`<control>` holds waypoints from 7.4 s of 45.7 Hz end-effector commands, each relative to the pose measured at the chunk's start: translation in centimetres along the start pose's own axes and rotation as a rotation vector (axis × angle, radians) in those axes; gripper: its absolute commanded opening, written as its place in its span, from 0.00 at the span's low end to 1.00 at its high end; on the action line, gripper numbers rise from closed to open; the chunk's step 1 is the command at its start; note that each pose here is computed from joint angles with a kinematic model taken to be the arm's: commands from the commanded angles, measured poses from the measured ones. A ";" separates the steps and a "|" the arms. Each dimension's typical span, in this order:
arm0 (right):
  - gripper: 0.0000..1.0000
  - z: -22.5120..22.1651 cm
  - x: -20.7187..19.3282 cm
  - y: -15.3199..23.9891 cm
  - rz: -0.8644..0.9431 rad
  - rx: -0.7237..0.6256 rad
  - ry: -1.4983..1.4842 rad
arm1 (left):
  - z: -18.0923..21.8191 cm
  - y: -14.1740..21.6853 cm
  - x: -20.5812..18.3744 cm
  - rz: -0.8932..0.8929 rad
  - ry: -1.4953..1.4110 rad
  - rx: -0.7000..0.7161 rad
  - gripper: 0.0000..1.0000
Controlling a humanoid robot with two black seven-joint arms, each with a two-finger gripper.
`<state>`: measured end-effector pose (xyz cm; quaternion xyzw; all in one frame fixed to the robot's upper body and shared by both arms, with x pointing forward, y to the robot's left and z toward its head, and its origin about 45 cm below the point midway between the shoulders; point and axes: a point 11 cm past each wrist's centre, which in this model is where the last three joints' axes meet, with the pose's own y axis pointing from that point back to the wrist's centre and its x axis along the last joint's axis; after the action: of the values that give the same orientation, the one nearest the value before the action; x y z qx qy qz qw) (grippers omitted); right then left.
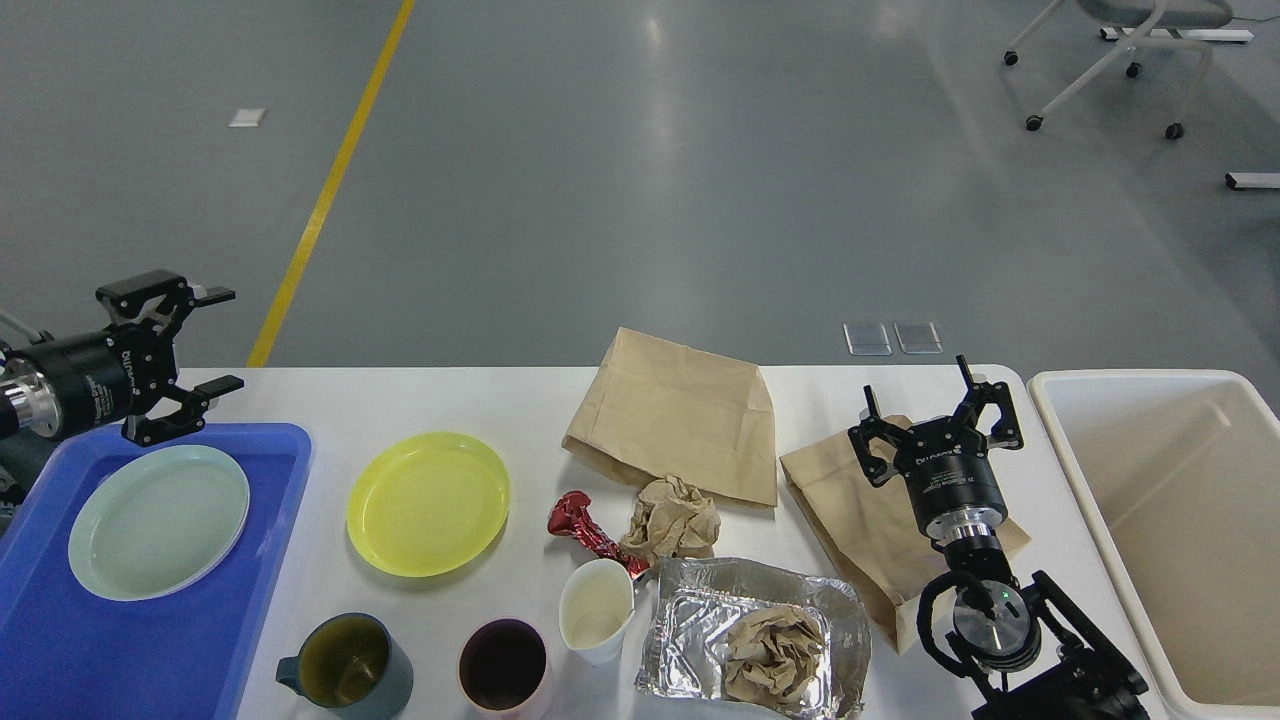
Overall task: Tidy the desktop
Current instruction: 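Lift the left gripper up and away from the blue tray, then move the open left gripper over the cups nearest the robot, then lower the left gripper and grasp the pink cup with dark drink, then carry the pink cup to the blue tray and set it down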
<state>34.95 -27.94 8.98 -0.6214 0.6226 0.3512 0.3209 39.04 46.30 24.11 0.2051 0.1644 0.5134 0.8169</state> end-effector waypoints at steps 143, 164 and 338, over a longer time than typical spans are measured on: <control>1.00 0.0 0.1 0.0 0.001 -0.001 0.002 | -7.9 -5.8 -27.6 -0.689 -1.324 0.903 0.93; 1.00 0.0 0.1 0.0 0.001 -0.001 0.002 | -10.4 -6.9 -28.1 -0.720 -1.385 0.851 0.68; 1.00 0.0 0.1 0.0 0.002 0.000 0.000 | -14.3 13.5 6.0 -0.069 -0.433 1.079 0.05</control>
<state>34.94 -27.99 8.94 -0.6211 0.6231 0.3513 0.3203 24.45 59.03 19.06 0.6962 0.2379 0.2622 0.6245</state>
